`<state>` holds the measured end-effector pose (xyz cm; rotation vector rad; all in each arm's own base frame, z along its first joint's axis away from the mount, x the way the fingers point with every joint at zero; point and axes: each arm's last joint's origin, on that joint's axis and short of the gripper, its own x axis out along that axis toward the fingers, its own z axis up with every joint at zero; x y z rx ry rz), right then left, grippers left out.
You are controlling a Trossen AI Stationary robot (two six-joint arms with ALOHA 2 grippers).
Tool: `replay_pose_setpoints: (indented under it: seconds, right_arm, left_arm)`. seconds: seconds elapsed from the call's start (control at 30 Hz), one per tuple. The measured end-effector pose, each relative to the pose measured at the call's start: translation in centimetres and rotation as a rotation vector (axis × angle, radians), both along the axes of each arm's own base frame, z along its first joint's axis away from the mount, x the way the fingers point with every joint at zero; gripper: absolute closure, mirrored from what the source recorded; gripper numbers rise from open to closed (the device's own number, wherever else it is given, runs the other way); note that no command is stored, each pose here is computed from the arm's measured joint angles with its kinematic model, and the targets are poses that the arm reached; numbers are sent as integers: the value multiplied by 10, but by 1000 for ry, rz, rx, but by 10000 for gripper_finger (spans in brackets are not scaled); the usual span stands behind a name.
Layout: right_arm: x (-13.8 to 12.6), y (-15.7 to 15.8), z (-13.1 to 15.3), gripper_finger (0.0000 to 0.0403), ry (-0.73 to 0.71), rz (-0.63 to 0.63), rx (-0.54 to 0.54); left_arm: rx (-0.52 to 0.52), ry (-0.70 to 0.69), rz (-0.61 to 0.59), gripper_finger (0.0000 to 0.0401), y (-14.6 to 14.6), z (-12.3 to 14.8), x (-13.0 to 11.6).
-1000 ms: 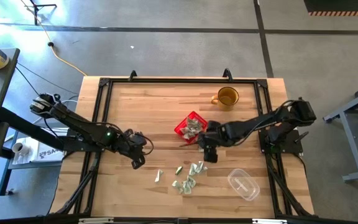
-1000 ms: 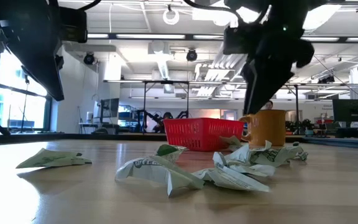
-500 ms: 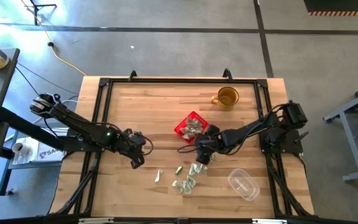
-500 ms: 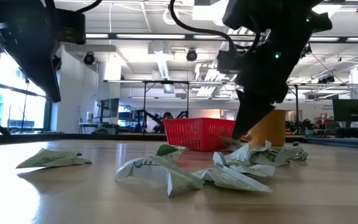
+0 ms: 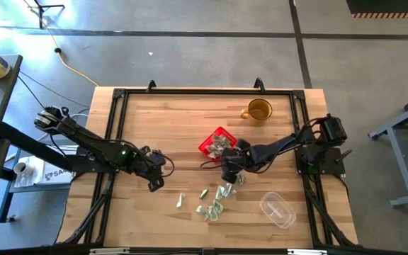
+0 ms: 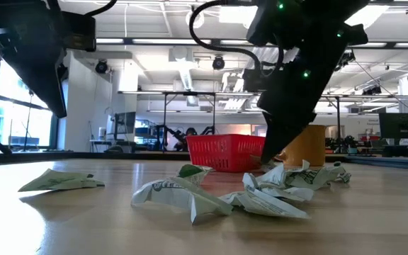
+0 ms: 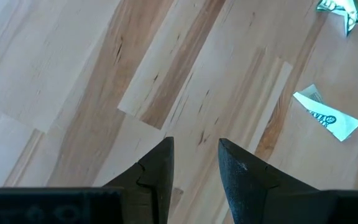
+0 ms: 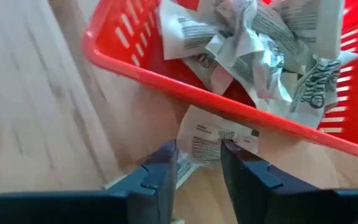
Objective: Pick and place items into bin
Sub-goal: Put the white stevia packet into the red bin
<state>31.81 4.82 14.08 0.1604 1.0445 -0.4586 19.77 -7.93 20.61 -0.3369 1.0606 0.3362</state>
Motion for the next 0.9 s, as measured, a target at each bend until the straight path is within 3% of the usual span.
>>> replay_pose_setpoints:
  seconds: [0.43,0.67,0.9]
  right_arm:
    - [2,-19,0,398,16,-38,-9]
    - [-6,-23,6,401,67,-51,-6]
    - [-23,-24,41,402,-9,-151,14]
  left_arm:
    - [10,3,-19,242,0,0,0]
    - [11,7,-19,242,0,0,0]
    - [46,-2,-29,242,1,0,0]
